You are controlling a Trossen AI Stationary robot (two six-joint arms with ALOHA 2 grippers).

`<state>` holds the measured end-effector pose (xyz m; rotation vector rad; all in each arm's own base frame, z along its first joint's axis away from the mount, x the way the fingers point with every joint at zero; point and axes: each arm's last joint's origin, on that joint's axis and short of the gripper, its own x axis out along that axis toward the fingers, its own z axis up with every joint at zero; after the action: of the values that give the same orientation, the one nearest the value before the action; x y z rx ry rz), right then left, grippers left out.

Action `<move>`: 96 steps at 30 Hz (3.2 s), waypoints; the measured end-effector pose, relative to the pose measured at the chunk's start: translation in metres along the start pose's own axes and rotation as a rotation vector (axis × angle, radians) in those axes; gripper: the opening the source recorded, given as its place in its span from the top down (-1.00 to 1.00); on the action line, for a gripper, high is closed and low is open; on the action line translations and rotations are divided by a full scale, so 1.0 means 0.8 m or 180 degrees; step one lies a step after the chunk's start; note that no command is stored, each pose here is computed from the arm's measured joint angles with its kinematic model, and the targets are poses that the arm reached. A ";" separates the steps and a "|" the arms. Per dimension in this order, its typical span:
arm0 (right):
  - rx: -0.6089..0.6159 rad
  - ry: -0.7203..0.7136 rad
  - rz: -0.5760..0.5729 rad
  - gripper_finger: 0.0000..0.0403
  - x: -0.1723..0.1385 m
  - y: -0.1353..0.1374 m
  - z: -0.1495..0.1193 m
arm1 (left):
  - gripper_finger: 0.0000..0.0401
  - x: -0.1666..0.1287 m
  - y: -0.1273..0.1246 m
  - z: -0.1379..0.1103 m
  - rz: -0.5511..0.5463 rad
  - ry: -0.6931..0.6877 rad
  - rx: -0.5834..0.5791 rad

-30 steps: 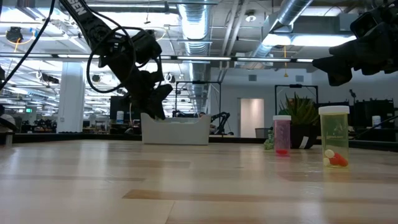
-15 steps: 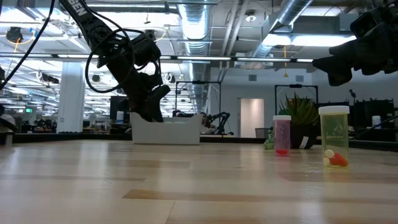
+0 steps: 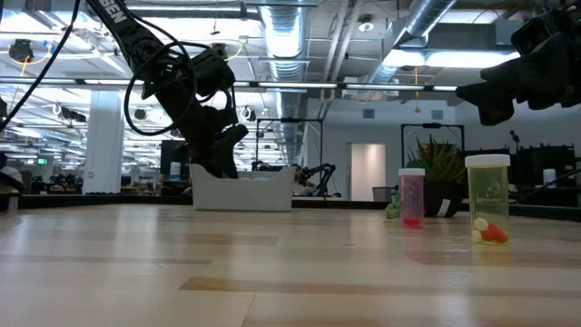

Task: Pick and place pill bottles into a basket
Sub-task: Put the top yellow pill bottle into the gray container, then put the pink pill bottle into the gray container

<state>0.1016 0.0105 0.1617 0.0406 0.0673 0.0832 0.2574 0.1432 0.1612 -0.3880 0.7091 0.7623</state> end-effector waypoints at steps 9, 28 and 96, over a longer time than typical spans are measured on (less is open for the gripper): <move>-0.0001 0.0001 0.0000 -0.14 0.000 0.000 0.000 | 0.45 0.000 0.000 0.000 -0.0001 0.0004 0.0053; 0.0000 0.0001 0.0000 -0.14 0.000 0.000 0.000 | 0.45 0.000 -0.001 -0.001 -0.0099 0.0032 0.0085; 0.0000 0.0001 0.0000 -0.14 0.000 0.000 0.000 | -0.04 -0.227 -0.080 -0.074 -0.2452 -0.2363 0.1422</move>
<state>0.1016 0.0105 0.1616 0.0407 0.0676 0.0832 0.1857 -0.0215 0.2523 0.0593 -0.0140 -0.0260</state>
